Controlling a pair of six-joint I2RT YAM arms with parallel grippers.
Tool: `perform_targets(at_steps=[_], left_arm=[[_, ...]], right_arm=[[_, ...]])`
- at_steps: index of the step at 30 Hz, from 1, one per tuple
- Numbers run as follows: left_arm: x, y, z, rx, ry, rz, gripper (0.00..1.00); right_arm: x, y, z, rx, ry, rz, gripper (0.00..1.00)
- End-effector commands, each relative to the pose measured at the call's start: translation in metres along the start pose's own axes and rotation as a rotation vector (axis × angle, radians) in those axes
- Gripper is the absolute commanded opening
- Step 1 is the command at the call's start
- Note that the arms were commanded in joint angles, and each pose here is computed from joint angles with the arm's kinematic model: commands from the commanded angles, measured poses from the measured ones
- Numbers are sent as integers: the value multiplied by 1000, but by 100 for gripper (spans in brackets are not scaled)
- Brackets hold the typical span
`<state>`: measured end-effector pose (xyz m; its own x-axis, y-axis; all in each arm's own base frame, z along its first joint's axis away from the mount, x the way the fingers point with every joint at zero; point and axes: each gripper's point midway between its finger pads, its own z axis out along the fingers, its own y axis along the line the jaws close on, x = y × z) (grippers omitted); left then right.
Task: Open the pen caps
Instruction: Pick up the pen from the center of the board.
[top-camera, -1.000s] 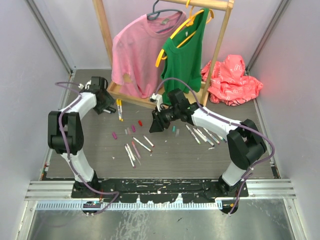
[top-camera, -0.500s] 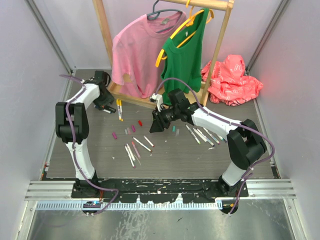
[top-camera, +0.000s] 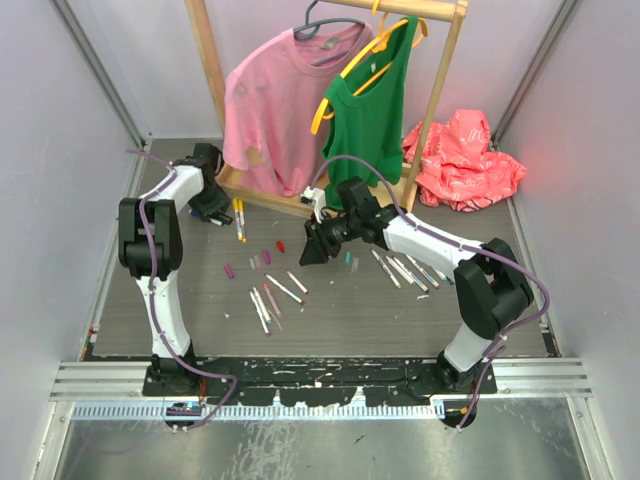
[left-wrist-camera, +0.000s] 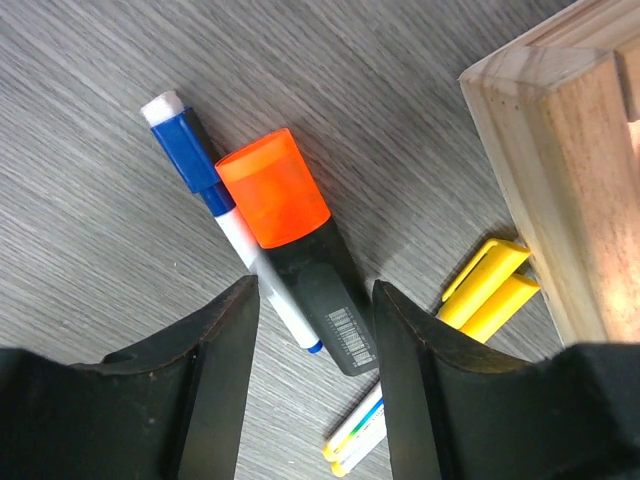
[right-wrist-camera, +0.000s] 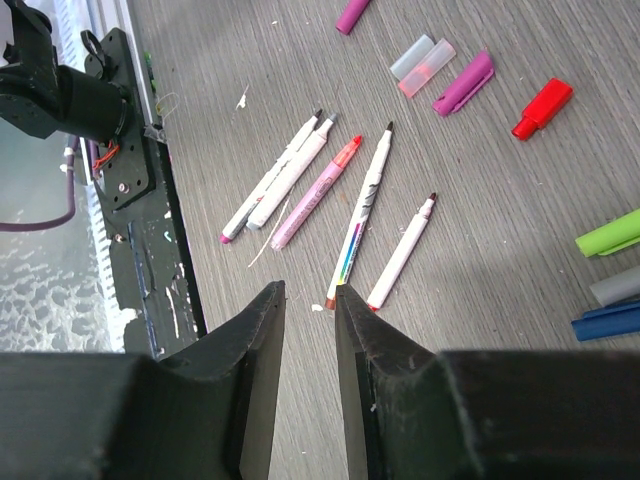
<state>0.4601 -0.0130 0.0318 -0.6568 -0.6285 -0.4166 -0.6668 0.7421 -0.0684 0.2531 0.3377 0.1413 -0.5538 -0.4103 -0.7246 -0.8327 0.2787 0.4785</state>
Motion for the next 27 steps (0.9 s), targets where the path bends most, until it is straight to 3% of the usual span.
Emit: perform_targets(at_steps=[1,5,11,27], left_arm=[[-15,-7,-7,21,-26,-3,49],[-13,-8,-10,30,-15,2,49],[-15,-12,-27,79,-23,-6,56],[-16,-17,-21,91,-22,-20,46]], right_arm=[[-25,6,-5,-18,-53,-62,32],[-25,6,-6,-17,-54,-62,32],[-26,6,-6,-18,-55,-62,32],[-27,7,-8,-20,-59,-65,32]])
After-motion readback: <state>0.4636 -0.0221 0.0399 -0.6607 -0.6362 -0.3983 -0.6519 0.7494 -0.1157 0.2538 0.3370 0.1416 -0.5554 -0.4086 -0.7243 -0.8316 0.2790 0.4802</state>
